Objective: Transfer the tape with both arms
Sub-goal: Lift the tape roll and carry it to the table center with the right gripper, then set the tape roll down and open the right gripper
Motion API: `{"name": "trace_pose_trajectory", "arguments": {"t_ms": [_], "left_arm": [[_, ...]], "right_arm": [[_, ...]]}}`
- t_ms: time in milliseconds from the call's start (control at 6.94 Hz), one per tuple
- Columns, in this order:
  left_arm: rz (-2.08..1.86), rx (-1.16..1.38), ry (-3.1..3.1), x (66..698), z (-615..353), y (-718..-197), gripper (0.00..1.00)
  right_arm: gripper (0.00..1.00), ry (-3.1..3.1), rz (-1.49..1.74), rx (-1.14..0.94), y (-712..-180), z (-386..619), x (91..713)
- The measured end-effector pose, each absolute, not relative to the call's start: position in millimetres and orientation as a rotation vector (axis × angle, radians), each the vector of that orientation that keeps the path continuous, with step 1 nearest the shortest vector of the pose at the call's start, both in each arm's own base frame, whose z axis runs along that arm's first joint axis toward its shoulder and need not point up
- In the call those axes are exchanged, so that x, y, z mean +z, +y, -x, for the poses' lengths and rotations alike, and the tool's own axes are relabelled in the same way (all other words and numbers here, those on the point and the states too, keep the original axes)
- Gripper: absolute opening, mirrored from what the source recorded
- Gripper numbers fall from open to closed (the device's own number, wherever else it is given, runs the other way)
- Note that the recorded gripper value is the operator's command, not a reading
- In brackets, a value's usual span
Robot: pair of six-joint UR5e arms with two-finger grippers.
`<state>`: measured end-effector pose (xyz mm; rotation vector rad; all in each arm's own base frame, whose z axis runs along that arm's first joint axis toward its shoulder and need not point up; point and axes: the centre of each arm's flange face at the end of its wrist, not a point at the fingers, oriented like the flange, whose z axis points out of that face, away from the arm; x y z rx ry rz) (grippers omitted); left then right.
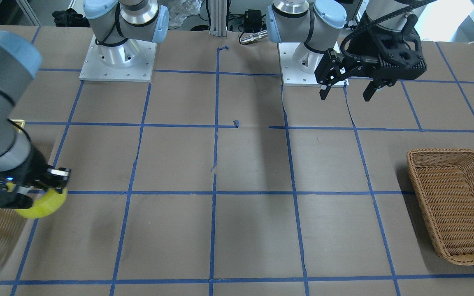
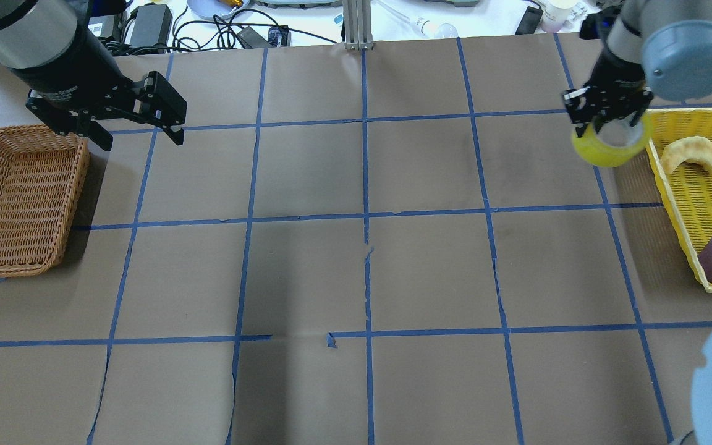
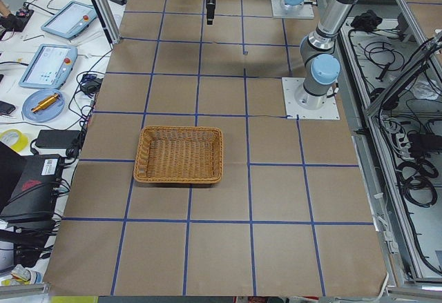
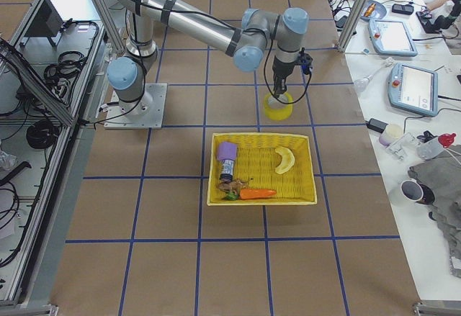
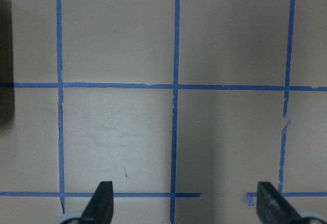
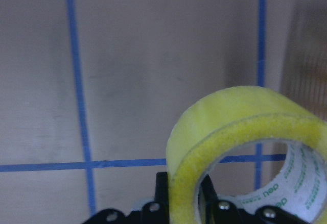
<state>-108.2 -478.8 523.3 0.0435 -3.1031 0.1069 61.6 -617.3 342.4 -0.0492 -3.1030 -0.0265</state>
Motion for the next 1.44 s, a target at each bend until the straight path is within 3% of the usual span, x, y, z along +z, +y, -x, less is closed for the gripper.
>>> {"name": "trace_pose_trajectory", "arguments": {"t_ms": [576, 1008, 1153, 1297, 1441], "left_arm": [[-0.040, 0.105, -3.103, 522.6, 109.2, -479.6, 1.00], [-0.042, 0.094, -3.105, 518.6, 107.8, -483.3, 1.00], [-0.043, 0.088, -3.104, 516.7, 107.4, -484.9, 1.00], [-0.044, 0.087, -3.104, 516.3, 106.8, -485.4, 1.00], [-0.037, 0.086, -3.104, 516.1, 106.5, -485.6, 1.00]], "right_arm": [[0.00, -3.164, 0.240, -0.006, -587.9, -310.3, 261.9], [0.00, -3.172, 0.302, 0.019, -583.2, -400.7, 235.4], [0.86, -3.169, 0.300, 0.010, -582.0, -410.2, 228.1], [1.00, -3.165, 0.286, 0.010, -581.6, -412.7, 224.7], [1.00, -3.162, 0.235, 0.025, -581.4, -411.7, 227.4]]}}
